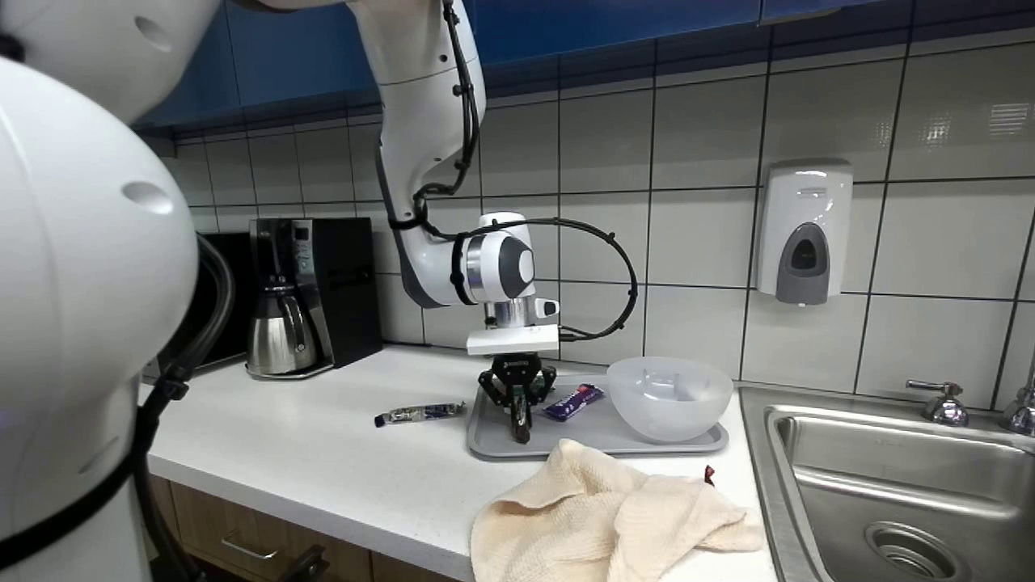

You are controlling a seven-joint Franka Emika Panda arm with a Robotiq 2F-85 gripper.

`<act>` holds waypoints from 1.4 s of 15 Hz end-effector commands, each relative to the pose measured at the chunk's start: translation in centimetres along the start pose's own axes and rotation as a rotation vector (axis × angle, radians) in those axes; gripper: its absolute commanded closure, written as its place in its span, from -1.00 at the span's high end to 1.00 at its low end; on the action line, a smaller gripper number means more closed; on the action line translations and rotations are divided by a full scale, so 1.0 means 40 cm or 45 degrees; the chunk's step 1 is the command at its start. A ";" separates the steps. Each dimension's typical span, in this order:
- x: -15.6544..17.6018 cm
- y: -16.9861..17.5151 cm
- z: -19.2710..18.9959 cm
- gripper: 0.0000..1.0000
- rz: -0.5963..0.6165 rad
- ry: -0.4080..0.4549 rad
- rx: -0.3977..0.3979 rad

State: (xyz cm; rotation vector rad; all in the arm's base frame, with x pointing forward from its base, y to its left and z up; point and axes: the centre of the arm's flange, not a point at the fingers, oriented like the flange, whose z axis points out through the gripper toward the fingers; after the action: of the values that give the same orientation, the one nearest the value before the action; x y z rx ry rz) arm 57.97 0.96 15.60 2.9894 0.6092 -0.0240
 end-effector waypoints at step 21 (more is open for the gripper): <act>0.072 -0.136 -0.149 -0.90 -0.060 0.159 -0.054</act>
State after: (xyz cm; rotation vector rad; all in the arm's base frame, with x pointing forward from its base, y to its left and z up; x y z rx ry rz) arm 59.05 5.77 19.75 2.9661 0.6805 0.1311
